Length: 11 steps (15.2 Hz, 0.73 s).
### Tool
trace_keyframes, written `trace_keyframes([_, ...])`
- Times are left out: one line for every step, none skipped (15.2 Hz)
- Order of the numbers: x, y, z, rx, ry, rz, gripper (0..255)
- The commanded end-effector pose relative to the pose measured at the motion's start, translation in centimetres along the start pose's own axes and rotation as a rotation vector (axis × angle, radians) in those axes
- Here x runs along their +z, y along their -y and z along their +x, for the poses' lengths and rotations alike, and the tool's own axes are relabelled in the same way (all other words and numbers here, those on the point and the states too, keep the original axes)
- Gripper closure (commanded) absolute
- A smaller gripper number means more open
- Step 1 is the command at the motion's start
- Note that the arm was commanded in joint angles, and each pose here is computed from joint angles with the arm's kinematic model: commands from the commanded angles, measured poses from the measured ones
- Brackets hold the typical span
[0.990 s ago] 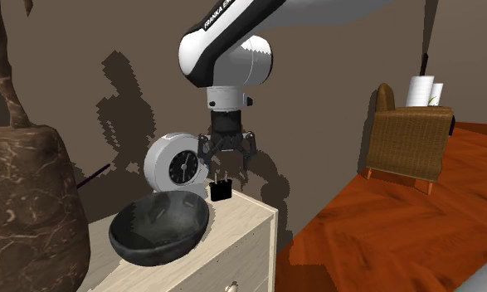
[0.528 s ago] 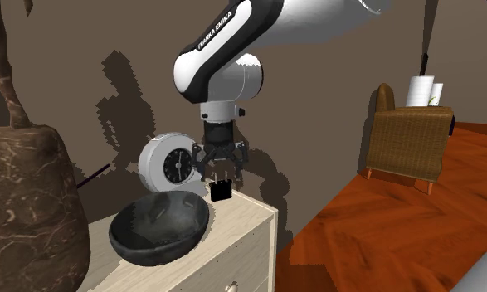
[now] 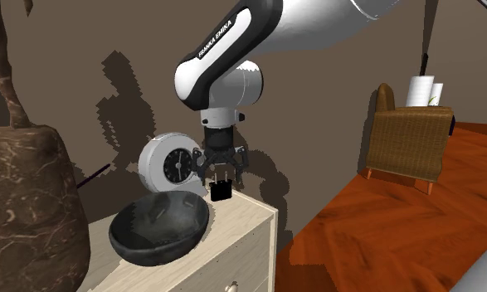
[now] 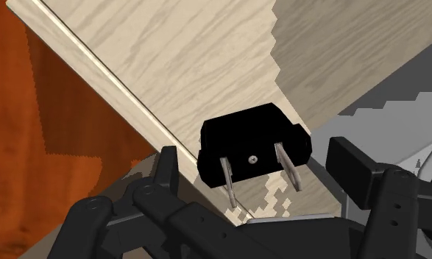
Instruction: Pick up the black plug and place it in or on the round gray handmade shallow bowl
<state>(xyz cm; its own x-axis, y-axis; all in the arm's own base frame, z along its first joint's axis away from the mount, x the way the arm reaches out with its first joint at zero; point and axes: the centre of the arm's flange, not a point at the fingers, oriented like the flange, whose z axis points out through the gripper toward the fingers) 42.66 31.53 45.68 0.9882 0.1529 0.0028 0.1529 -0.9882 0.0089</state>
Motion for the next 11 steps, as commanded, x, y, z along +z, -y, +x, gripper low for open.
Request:
trace_keyframes([0.00,0.00,0.00,0.000,0.000,0.000,0])
trace_keyframes([0.00,0.00,0.00,0.000,0.000,0.000,255])
trace_keyframes([0.00,0.00,0.00,0.000,0.000,0.000,255])
trace_keyframes([-0.01,-0.02,0.00,0.000,0.000,0.000,255])
trace_keyframes([-0.02,-0.01,0.01,0.000,0.000,0.000,255])
trace_keyframes([-0.01,-0.01,0.01,0.000,0.000,0.000,255])
trace_keyframes([-0.01,-0.01,0.02,0.000,0.000,0.000,255])
trace_keyframes([-0.01,-0.02,0.02,0.000,0.000,0.000,255])
trace_keyframes([-0.02,-0.02,0.02,0.000,0.000,0.000,255])
trace_keyframes([-0.04,-0.03,0.02,0.000,0.000,0.000,255])
trace_keyframes([0.01,0.00,0.00,0.000,0.000,0.000,255])
